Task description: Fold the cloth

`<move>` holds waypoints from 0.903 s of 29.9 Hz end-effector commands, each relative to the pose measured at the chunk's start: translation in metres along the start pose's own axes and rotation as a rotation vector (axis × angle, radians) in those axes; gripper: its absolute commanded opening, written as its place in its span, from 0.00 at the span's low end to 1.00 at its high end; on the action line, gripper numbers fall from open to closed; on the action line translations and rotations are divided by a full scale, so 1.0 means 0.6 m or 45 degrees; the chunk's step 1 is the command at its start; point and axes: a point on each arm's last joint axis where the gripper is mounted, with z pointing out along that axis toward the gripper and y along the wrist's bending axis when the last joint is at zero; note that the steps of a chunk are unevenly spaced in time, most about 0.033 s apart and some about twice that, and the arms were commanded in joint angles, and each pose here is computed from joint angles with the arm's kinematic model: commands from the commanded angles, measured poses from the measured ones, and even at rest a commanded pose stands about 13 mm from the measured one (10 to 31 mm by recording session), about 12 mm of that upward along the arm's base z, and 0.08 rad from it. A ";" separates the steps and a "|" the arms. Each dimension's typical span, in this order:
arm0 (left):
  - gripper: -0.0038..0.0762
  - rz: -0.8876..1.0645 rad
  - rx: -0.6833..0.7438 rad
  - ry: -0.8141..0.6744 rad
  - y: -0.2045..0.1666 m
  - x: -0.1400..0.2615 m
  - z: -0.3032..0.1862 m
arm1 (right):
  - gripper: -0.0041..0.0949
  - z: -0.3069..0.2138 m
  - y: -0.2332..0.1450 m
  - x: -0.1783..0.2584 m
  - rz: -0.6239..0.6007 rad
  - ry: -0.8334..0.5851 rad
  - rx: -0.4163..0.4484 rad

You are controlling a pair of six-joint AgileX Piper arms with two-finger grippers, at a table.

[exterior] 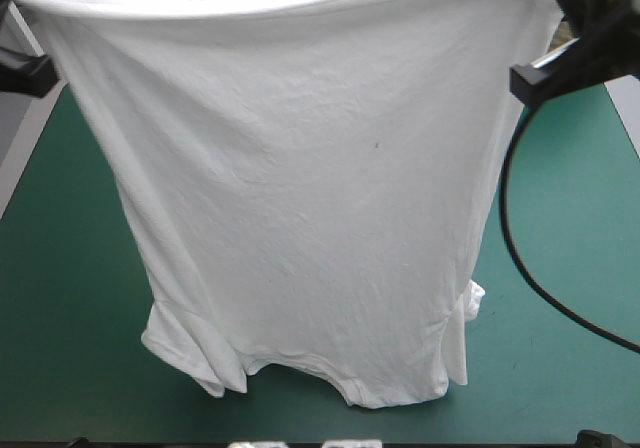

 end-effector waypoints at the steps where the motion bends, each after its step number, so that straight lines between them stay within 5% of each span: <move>1: 0.04 -0.010 -0.092 0.064 -0.006 0.027 0.087 | 0.02 0.049 0.013 0.015 -0.073 0.085 0.112; 7: 0.04 -0.014 -0.064 0.083 -0.038 0.074 0.219 | 0.02 0.162 0.018 0.052 -0.006 0.150 0.054; 13: 0.04 -0.083 -0.124 0.004 -0.026 0.106 0.316 | 0.02 0.285 -0.071 0.121 0.289 0.101 -0.064; 16: 0.04 -0.149 -0.178 -0.083 0.000 0.108 0.347 | 0.02 0.307 -0.117 0.132 0.358 -0.008 -0.021; 22: 0.04 -0.103 -0.262 -0.410 0.033 0.040 0.322 | 0.02 0.238 -0.142 0.048 0.213 -0.398 0.112; 27: 0.04 -0.086 -0.293 -0.523 0.041 0.005 0.285 | 0.02 0.211 -0.141 0.032 0.124 -0.401 0.159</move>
